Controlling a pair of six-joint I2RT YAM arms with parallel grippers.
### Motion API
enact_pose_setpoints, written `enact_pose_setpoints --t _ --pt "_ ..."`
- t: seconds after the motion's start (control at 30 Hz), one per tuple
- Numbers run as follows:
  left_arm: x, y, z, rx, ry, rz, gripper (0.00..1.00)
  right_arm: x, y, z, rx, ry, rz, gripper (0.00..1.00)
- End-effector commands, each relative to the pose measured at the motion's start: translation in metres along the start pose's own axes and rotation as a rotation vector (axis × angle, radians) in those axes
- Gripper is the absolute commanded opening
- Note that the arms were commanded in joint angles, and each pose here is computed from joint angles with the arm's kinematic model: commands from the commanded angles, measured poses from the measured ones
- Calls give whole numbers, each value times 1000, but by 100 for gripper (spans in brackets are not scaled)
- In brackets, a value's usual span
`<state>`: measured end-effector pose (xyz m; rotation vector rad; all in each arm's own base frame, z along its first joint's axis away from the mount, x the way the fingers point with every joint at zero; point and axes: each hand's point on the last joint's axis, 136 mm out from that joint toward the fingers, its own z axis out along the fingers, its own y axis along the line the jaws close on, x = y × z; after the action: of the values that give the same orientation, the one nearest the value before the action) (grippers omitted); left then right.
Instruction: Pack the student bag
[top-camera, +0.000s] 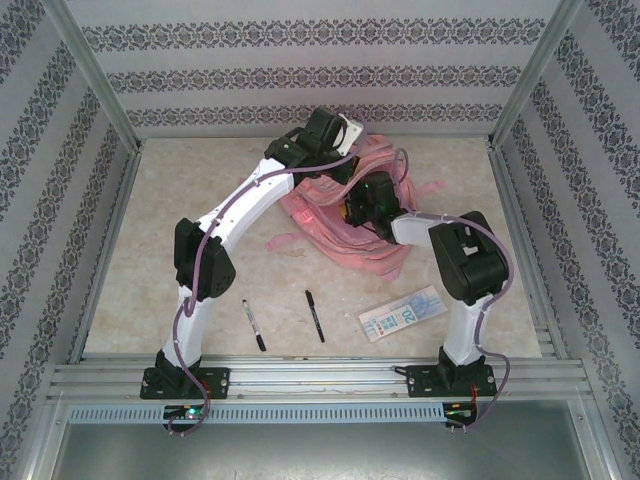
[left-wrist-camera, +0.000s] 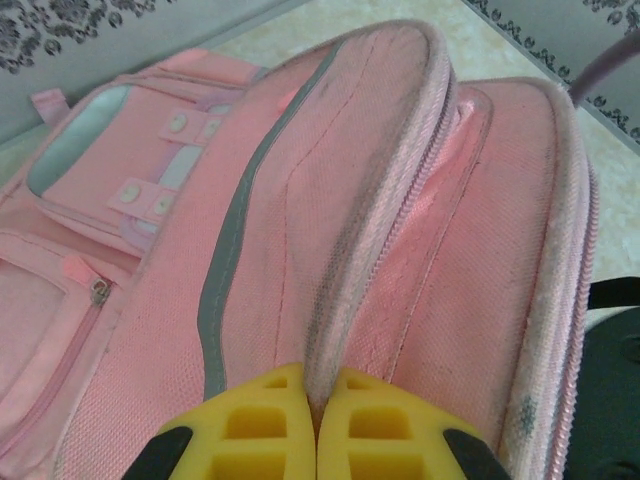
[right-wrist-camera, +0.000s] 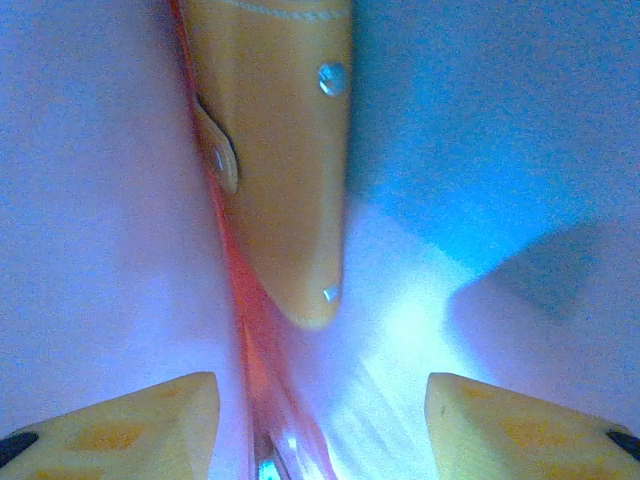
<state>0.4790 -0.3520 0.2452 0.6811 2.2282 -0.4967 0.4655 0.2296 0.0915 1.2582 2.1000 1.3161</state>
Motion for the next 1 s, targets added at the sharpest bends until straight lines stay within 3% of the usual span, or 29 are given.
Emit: enact_pose_setpoints --t 0.0,0.13,0.3,0.43,0.53,0.57,0.6,0.63,0.7,0.77,0.83,0.97 --pt "-30 -1 -28 12 -114 47 0 19 -2 -40 38 17 -69 56" --pt "-10 5 -13 -6 -69 83 0 32 -32 -84 94 56 -147 57" --pt "19 8 16 3 -47 117 0 40 -97 -148 250 60 -175 57" --pt "40 12 34 -102 14 314 0 37 -152 -206 502 -5 -123 57" --pt "52 16 44 -129 58 376 0 38 -179 -238 575 -39 -36 57" --pt "53 19 43 -151 68 371 11 39 -187 -247 587 -53 3 57" --pt "53 17 40 -152 78 367 39 42 -196 -256 600 -63 43 57" --pt "57 9 37 -128 98 366 57 43 -202 -262 604 -68 68 56" --pt "63 -14 23 -58 121 369 78 45 -215 -276 626 -77 106 56" --pt "64 -40 4 26 108 344 81 46 -226 -287 659 -87 119 56" --pt "61 -65 -19 95 62 291 100 47 -233 -291 672 -83 126 56" --pt "75 -107 -50 176 29 86 100 50 -245 -288 692 -56 135 53"
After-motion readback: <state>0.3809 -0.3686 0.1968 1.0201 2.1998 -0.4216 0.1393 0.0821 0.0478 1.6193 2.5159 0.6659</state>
